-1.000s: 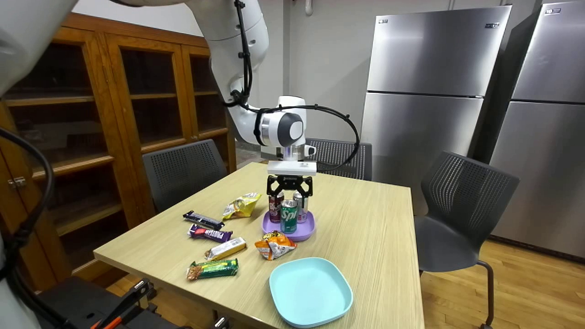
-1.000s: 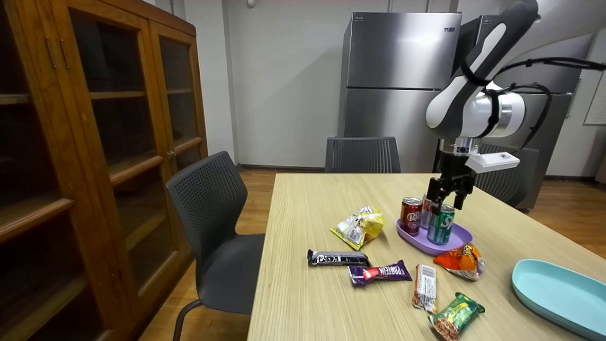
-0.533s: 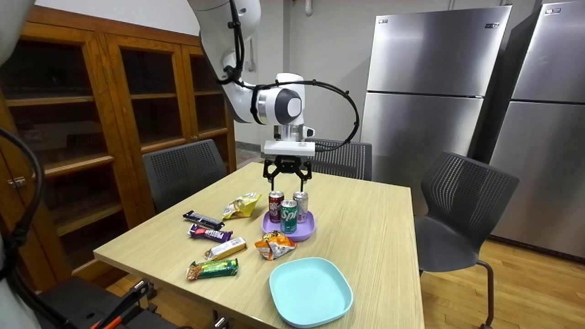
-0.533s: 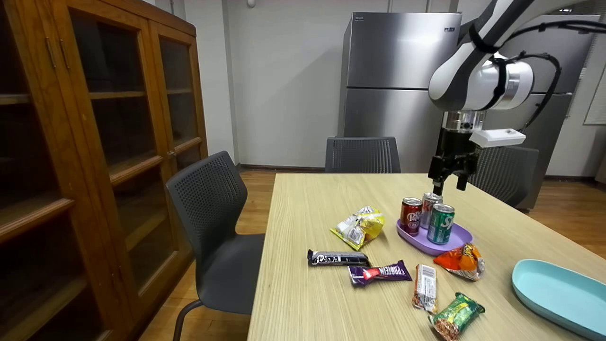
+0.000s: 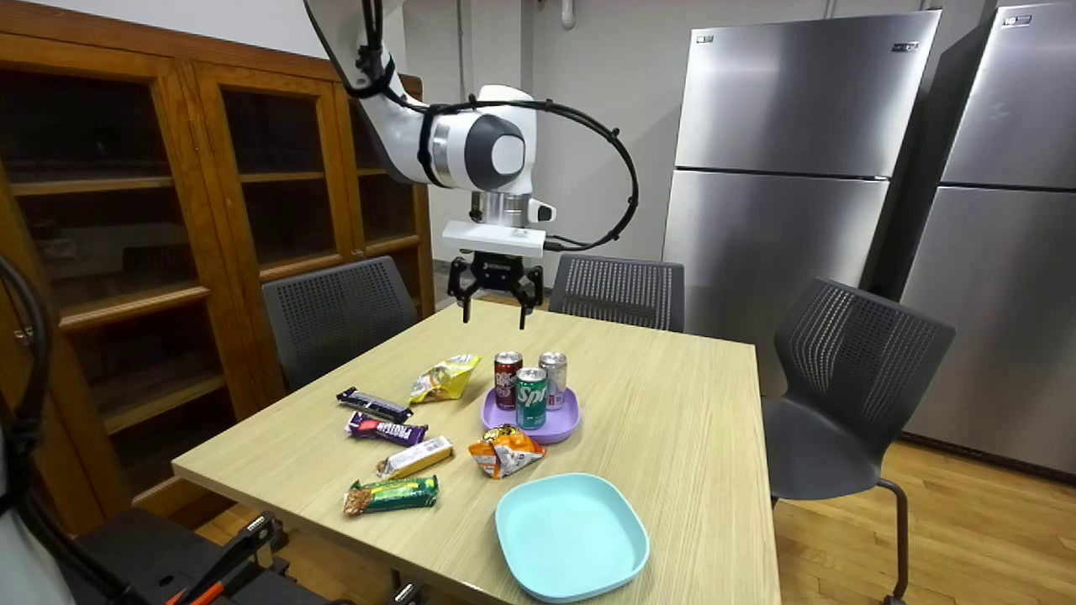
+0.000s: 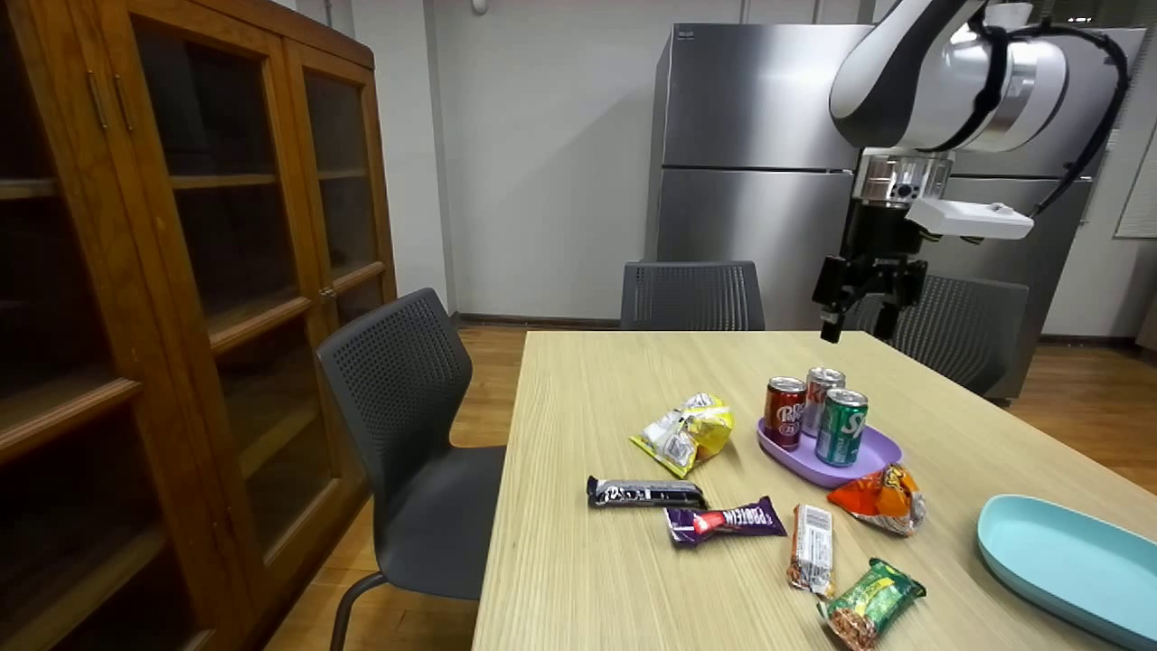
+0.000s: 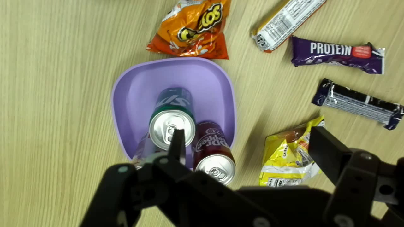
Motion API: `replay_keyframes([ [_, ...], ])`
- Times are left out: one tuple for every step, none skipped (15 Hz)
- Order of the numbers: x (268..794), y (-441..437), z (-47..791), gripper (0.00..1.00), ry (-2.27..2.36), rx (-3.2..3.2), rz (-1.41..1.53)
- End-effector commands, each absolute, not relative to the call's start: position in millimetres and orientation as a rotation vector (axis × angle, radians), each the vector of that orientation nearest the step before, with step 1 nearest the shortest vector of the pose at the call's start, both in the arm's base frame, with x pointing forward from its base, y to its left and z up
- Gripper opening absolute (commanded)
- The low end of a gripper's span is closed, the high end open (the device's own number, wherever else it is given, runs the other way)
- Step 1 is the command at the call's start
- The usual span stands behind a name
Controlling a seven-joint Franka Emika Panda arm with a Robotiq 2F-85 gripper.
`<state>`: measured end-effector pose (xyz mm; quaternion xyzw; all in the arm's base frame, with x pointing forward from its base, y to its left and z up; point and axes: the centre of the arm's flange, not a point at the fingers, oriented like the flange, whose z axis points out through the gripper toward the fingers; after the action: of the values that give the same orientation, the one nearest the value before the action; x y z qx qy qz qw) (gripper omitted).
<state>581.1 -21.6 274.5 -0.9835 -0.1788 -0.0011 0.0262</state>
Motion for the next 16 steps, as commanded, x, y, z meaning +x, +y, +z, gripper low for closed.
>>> replay_keyframes([
  [540.1,7.7,295.6,1.00,-0.485,-3.037,-0.016],
  [534.2,15.3,296.9,1.00,-0.478,-3.039,-0.012],
  [528.3,24.6,296.5,1.00,-0.474,-3.042,-0.004],
  [523.0,33.4,295.7,1.00,-0.471,-3.042,0.008],
  [518.2,43.1,294.1,1.00,-0.470,-3.041,0.018],
  [513.6,51.1,292.4,1.00,-0.469,-3.041,0.026],
  [509.7,60.5,289.4,1.00,-0.474,-3.040,0.035],
  [506.1,68.6,286.9,1.00,-0.476,-3.038,0.045],
  [502.9,77.3,282.8,1.00,-0.481,-3.037,0.055],
  [500.5,84.5,278.4,1.00,-0.486,-3.036,0.065],
  [498.1,92.1,273.0,1.00,-0.490,-3.034,0.073],
  [496.1,99.4,266.9,1.00,-0.496,-3.034,0.080],
  [494.4,105.5,261.0,1.00,-0.502,-3.035,0.085],
  [492.7,110.3,255.7,1.00,-0.503,-3.036,0.086],
  [491.6,115.0,248.8,1.00,-0.502,-3.046,0.080],
  [490.6,119.6,242.9,1.00,-0.499,-3.048,0.074],
])
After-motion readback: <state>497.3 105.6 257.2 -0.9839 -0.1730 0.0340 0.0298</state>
